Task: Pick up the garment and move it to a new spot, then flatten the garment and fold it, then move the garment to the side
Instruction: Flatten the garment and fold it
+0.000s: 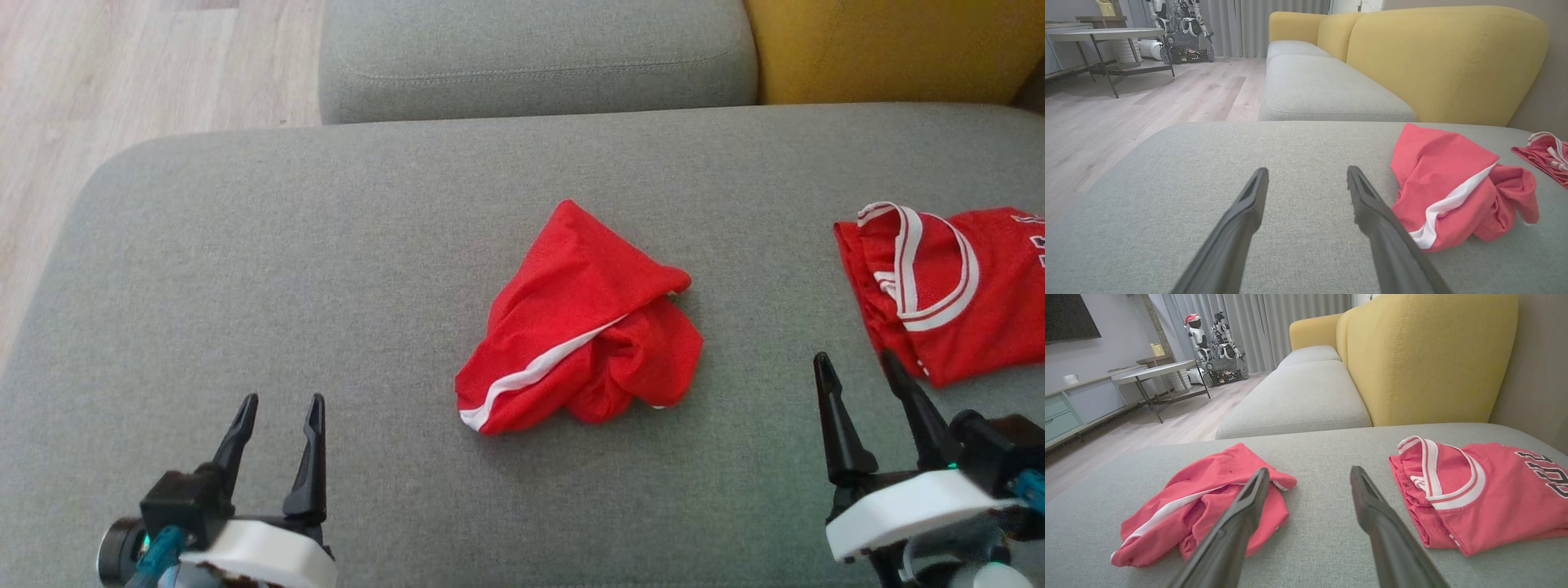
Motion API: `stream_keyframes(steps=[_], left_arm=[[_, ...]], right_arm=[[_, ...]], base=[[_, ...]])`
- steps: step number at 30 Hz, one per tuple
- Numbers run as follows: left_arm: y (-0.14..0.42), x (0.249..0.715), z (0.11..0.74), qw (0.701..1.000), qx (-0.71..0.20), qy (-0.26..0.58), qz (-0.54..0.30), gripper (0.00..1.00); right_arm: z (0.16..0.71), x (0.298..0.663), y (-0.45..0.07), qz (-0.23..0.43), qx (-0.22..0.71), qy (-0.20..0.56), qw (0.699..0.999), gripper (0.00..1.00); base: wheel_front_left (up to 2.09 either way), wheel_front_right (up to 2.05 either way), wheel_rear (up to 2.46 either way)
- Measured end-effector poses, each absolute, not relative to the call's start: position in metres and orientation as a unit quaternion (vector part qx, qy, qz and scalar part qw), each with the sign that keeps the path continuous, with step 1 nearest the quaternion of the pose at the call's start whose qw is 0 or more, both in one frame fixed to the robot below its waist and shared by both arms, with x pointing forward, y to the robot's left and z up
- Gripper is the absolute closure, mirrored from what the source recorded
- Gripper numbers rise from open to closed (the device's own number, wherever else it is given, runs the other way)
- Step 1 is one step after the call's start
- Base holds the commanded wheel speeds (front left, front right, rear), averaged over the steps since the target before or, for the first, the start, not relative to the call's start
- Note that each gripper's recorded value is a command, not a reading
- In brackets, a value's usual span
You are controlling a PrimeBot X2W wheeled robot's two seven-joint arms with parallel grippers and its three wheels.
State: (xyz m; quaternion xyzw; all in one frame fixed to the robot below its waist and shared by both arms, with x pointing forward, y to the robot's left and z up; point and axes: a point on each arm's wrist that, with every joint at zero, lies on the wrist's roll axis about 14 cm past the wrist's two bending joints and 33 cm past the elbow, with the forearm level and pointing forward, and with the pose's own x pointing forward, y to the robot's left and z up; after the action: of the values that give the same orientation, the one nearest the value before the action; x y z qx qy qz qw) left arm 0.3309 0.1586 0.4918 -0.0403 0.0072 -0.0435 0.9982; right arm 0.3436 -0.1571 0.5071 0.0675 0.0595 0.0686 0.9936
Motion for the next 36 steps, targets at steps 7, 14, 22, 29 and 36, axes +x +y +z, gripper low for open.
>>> stream_keyframes(steps=[7,14,22,29,36], left_arm=[[0.155,0.337,0.491,0.998,-0.043,0.01,-0.049,0.0],[0.153,0.369,0.504,0.997,-0.043,-0.016,-0.06,0.0],[0.156,0.386,0.485,0.997,-0.054,0.006,-0.049,0.0],[0.161,0.398,0.477,0.998,-0.056,0.013,-0.04,0.0],[0.155,0.405,0.48,0.997,-0.057,0.005,-0.048,0.0]], right_arm=[[0.485,0.353,-0.153,0.073,0.062,0.094,0.991,0.0],[0.455,0.405,-0.128,0.112,0.033,0.14,0.983,0.0],[0.408,0.456,-0.098,0.167,-0.021,0.191,0.967,0.0],[0.388,0.485,-0.084,0.187,-0.038,0.198,0.961,0.53],[0.393,0.484,-0.092,0.18,-0.03,0.18,0.967,1.0]], base=[[0.0,0.0,0.0],[0.0,0.0,0.0],[0.0,0.0,0.0],[0.0,0.0,0.0],[0.0,0.0,0.0]])
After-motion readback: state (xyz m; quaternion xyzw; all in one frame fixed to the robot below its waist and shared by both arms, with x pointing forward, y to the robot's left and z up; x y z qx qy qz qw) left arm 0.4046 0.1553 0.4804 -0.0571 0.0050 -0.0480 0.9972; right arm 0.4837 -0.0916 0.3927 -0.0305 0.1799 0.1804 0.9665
